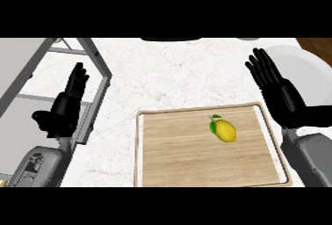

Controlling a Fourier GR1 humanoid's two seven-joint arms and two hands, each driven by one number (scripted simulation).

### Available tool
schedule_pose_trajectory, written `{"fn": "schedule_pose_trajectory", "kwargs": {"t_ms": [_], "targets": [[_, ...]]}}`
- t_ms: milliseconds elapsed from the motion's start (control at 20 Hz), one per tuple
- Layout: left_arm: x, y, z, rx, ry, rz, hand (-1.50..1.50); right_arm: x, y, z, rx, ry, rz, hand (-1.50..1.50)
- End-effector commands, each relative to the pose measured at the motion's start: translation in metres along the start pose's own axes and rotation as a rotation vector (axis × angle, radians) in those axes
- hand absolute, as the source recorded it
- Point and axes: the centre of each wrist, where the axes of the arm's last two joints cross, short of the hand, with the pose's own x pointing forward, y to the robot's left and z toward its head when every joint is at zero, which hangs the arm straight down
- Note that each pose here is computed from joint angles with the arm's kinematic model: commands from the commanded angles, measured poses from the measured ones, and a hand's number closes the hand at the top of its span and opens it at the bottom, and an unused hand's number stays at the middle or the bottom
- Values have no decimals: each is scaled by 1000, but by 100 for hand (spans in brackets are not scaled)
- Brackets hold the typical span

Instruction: Pick the lemon from the tray and place it in the plate

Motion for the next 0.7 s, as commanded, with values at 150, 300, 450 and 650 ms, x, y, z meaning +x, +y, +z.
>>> {"fn": "schedule_pose_trajectory", "kwargs": {"t_ms": [150,300,450,650], "targets": [[-53,-19,44,-48,346,73,0,75,-26,-55,285,-153,74,150],[-64,-19,55,-83,446,96,0,133,-53,-60,345,-207,655,150],[-60,-30,60,-157,497,173,0,58,-60,-71,103,-168,386,-150],[-66,-17,65,-123,519,166,0,29,-85,-56,143,-239,221,-150]]}}
